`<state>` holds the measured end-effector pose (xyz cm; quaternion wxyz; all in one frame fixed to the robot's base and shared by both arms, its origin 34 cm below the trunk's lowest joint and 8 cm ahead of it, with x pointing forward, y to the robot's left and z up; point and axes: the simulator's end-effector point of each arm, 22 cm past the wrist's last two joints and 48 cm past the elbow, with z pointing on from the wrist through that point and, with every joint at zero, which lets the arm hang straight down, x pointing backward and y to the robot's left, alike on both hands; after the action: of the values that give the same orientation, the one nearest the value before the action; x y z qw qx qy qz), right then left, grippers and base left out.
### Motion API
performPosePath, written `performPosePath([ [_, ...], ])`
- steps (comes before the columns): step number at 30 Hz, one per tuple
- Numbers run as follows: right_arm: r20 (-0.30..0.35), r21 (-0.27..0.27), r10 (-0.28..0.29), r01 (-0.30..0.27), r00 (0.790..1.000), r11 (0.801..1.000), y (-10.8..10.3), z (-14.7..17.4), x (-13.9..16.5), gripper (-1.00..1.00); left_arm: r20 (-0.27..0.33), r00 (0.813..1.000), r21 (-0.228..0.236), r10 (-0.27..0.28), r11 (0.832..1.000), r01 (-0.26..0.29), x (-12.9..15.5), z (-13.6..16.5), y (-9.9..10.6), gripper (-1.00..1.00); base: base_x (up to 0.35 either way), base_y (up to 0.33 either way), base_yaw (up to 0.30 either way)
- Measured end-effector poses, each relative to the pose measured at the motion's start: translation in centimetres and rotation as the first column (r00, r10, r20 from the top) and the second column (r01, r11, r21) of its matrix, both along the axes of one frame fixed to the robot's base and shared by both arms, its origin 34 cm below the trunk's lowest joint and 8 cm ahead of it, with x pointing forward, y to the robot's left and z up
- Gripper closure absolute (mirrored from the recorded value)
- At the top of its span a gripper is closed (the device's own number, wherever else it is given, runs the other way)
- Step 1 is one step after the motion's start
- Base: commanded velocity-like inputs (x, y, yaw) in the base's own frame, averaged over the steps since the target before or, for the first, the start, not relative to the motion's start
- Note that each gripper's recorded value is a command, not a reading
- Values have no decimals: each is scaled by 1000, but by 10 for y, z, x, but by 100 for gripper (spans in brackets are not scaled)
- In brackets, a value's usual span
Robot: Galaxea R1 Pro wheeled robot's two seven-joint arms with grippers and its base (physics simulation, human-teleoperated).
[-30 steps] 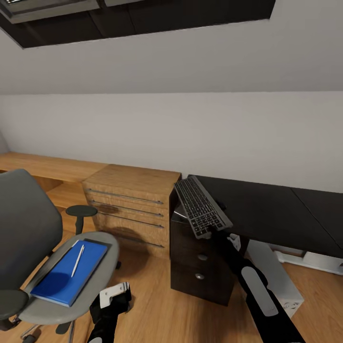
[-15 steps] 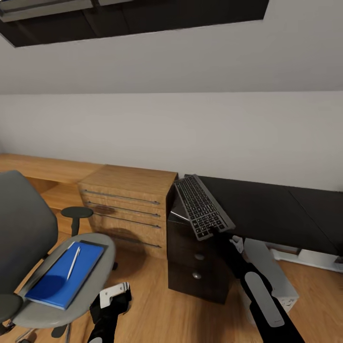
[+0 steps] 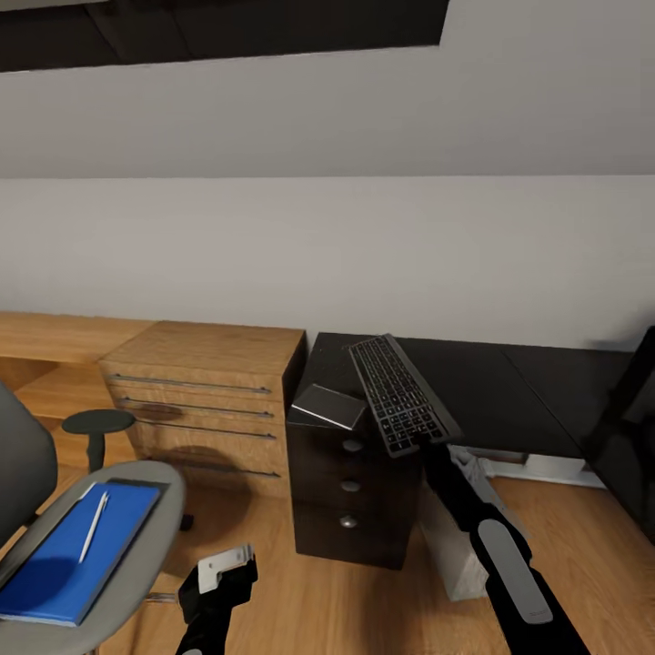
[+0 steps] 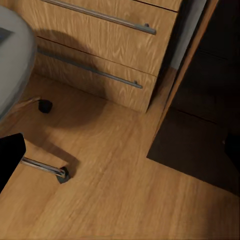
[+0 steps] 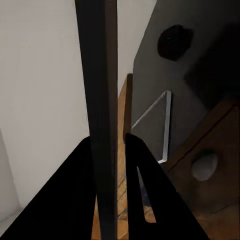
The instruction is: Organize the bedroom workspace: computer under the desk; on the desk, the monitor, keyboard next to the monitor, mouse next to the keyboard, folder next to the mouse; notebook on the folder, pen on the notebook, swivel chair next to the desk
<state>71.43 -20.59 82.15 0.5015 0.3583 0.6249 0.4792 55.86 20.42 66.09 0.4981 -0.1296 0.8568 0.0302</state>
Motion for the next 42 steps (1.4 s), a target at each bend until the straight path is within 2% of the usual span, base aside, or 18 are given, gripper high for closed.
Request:
performPosePath([
  [4,-31,13,-66,66,997,998,-31,-14,1,100,1,1000,0,-1,1000,1,0,0,-1,-100,0,0,-261],
  [10,-74,35,-122,124,990,992,-57,-34,-2,100,0,1000,0,-1,1000,1,0,0,-1,-100,0,0,-259],
  [19,-79,78,-127,134,989,988,-59,-35,-1,100,-2,1000,-1,0,1000,0,0,-2,0,-100,0,0,-102],
  [28,-84,89,-114,121,990,989,-55,-35,-2,100,6,1000,-4,2,1000,-2,1,1,0,-100,0,0,-3],
  [31,-92,116,-96,107,991,988,-51,-35,-2,100,7,1000,-4,2,1000,-2,1,2,0,-100,0,0,0],
  [34,-101,166,-86,102,991,981,-48,-34,-2,100,7,1000,-4,2,1000,-2,1,2,0,-100,0,0,0],
  [35,-109,191,-84,104,990,976,-48,-35,-3,100,7,1000,-4,1,1000,-1,1,2,-1,-100,0,0,0],
  [39,-153,230,-81,115,985,966,-46,-48,-4,100,8,1000,-4,-1,1000,1,1,-4,-2,-100,0,0,0],
  [42,-150,261,-81,119,985,958,-45,-50,-4,100,8,1000,-5,-2,1000,2,0,-9,-2,-100,0,0,0],
])
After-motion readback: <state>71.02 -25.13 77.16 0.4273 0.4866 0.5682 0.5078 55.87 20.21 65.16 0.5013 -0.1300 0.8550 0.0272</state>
